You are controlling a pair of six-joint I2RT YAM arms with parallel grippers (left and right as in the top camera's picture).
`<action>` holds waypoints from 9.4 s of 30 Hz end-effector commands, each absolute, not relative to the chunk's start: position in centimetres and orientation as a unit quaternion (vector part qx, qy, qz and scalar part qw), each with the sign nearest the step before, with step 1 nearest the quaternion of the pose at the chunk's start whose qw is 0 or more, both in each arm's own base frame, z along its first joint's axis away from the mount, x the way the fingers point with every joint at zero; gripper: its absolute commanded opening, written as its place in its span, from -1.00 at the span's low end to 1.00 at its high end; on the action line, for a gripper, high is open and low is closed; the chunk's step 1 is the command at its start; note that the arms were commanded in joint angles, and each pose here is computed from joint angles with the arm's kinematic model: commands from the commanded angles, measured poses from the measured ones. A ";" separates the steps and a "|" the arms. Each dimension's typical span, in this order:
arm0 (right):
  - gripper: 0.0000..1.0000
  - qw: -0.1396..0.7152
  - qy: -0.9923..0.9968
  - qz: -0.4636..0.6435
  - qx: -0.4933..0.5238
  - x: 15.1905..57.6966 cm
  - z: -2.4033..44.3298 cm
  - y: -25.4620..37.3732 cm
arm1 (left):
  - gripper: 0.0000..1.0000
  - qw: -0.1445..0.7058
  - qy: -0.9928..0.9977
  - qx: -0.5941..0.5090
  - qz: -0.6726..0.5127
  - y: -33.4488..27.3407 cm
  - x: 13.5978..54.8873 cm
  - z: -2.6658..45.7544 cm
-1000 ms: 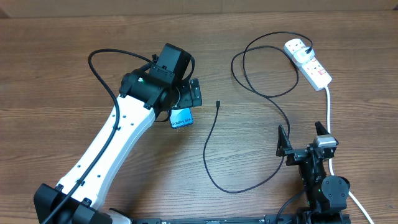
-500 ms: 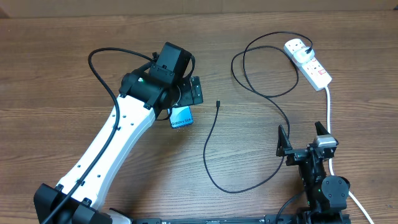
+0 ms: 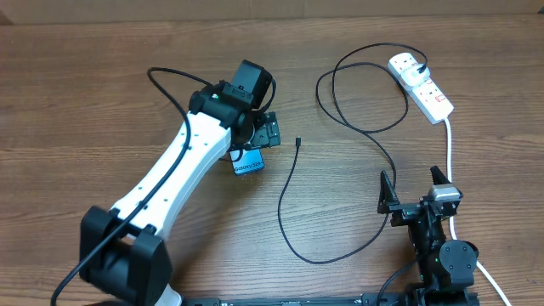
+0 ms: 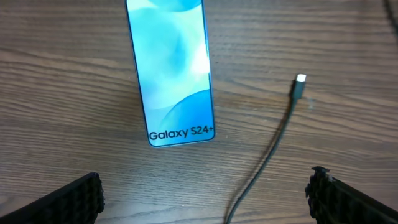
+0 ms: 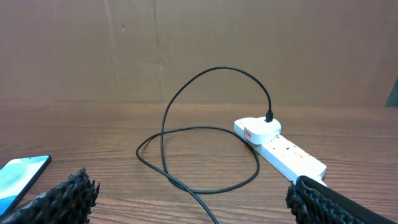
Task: Plug charger to phone and switch on socket
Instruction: 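Position the left gripper above the phone's bottom edge, then lower the left gripper toward the phone's lower end, then lower the open left gripper over the phone's top end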
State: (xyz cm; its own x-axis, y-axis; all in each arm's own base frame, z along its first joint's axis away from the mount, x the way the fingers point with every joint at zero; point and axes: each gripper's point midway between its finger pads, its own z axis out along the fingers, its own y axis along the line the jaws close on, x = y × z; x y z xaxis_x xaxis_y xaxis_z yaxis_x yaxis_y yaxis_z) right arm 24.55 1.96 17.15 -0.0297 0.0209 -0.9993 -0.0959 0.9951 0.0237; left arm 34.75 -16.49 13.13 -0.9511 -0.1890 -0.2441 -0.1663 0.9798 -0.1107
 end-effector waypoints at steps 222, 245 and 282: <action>1.00 0.697 0.715 0.041 -0.020 24.6 17.0 1.8 | 1.00 0.099 0.986 -0.131 0.017 -14.2 39.7 3.0; 1.00 0.697 0.715 0.041 -0.020 24.6 17.0 1.8 | 1.00 0.037 0.990 -0.132 -0.017 -12.9 39.6 -0.6; 1.00 0.697 0.715 0.041 -0.020 24.6 17.0 1.8 | 1.00 0.061 0.992 -0.095 0.052 -13.5 38.9 -0.6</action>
